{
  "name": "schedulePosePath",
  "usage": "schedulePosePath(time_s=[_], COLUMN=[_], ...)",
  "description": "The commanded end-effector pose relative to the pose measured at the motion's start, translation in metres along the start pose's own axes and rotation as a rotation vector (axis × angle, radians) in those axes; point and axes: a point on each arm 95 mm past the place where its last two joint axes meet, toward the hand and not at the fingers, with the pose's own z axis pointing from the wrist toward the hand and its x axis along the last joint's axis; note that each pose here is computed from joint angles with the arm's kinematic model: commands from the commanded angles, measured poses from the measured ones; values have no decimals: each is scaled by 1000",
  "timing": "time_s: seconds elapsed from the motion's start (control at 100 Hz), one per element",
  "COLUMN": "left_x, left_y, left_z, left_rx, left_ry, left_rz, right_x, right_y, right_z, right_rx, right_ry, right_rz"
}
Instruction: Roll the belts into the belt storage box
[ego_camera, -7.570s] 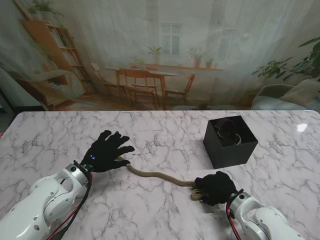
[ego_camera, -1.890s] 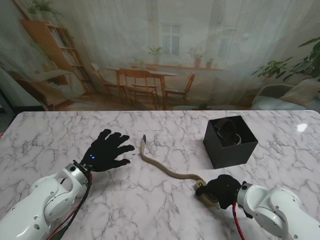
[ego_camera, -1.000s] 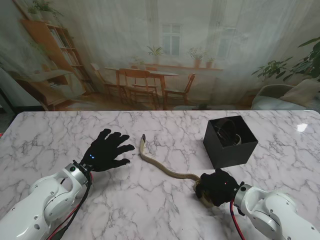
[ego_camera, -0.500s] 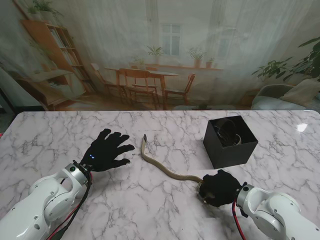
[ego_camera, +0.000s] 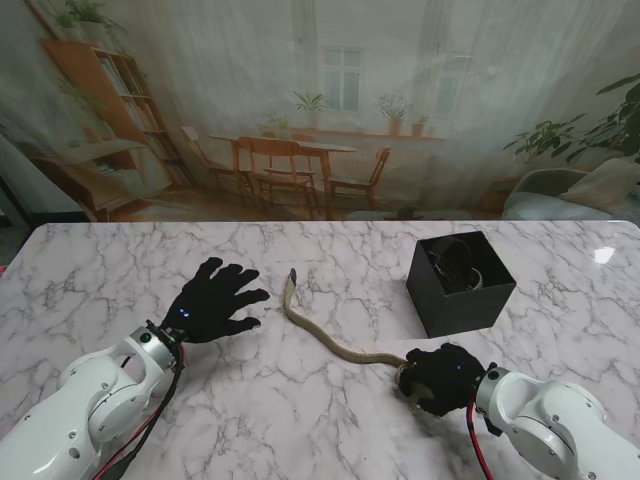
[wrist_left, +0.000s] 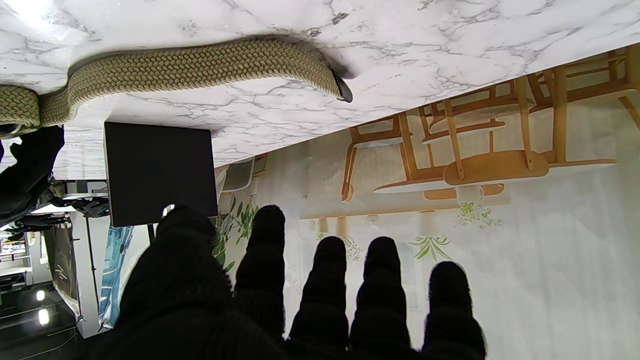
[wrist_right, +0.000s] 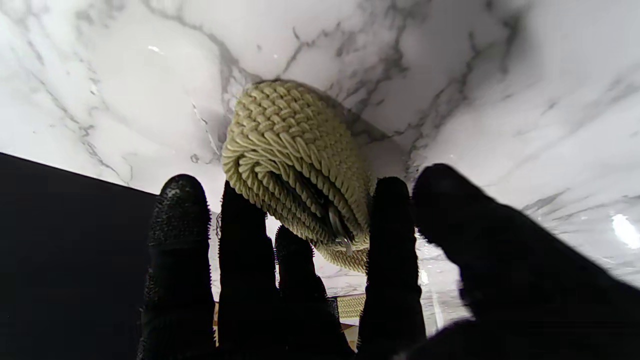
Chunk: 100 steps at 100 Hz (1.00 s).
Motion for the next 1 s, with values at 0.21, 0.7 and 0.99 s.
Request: schedulePosePath(time_s=[0.21, 0.7, 0.99], left_x=[1, 1, 2], left_y=[2, 2, 2], left_z=[1, 1, 1], left_rx=[-13, -16, -16], left_ry=[2, 6, 8], left_rz=[-4, -4, -6], right_x=[4, 12, 13], right_y=[-9, -4, -9], right_z=[4, 5, 12], right_rx=[-7, 11, -17], right_ry=[-43, -65, -97], right_rz=[33, 152, 180])
